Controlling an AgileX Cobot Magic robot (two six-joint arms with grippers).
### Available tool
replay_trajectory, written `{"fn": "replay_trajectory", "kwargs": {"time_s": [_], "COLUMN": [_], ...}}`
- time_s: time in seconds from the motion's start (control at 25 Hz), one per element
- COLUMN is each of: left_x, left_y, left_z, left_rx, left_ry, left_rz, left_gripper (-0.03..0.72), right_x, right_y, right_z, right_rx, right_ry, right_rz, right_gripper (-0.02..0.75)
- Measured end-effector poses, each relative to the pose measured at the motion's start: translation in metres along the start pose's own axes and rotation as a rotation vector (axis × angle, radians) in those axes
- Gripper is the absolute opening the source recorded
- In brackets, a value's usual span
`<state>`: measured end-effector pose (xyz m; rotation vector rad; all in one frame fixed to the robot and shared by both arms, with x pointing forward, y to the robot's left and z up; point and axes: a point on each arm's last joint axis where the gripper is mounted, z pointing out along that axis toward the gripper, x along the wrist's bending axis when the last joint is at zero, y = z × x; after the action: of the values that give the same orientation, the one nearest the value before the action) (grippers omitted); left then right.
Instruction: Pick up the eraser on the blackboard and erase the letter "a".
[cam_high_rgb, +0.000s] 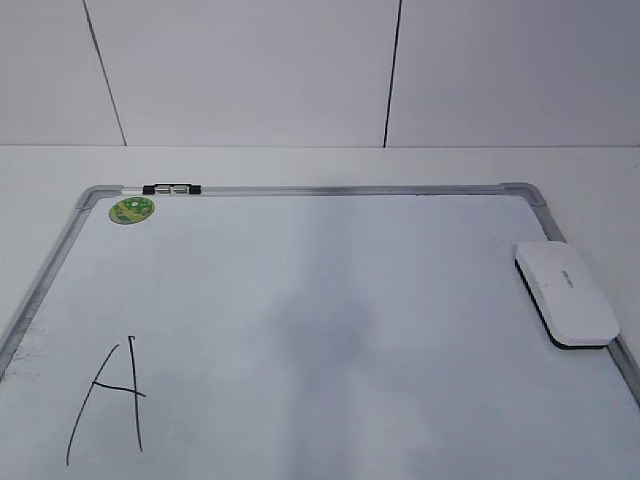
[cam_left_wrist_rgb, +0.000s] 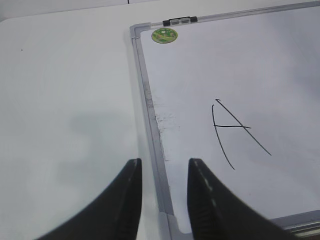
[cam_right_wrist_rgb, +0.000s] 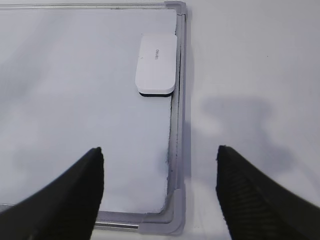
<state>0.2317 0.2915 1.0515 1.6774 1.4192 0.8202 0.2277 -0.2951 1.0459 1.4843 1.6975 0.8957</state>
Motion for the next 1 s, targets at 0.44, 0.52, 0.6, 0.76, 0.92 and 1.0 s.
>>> {"fn": "replay_trajectory", "kwargs": {"time_s": [0.44,0.52,0.6,0.76,0.92,1.0], "left_x": [0.0,0.0,0.0,0.0,0.0,0.0], "left_y": [0.0,0.0,0.0,0.0,0.0,0.0], "left_z": [0.0,0.0,0.0,0.0,0.0,0.0], "left_rx": [0.0,0.0,0.0,0.0,0.0,0.0], "left_ry": [0.0,0.0,0.0,0.0,0.0,0.0], "left_rz": [0.0,0.0,0.0,0.0,0.0,0.0], "left_gripper": [0.236,0.236,0.236,0.236,0.236,0.236], "right_x": [0.0,0.0,0.0,-0.0001,-0.0001,-0.0001], "right_y": [0.0,0.0,0.0,0.0,0.0,0.0], "right_z": [0.0,0.0,0.0,0.0,0.0,0.0], "right_rx": [0.0,0.0,0.0,0.0,0.0,0.0], "right_ry": [0.0,0.0,0.0,-0.002,-0.002,-0.002], "right_rz": [0.0,0.0,0.0,-0.001,-0.001,-0.001], "right_gripper": [0.54,0.54,0.54,0.54,0.54,0.54]}}
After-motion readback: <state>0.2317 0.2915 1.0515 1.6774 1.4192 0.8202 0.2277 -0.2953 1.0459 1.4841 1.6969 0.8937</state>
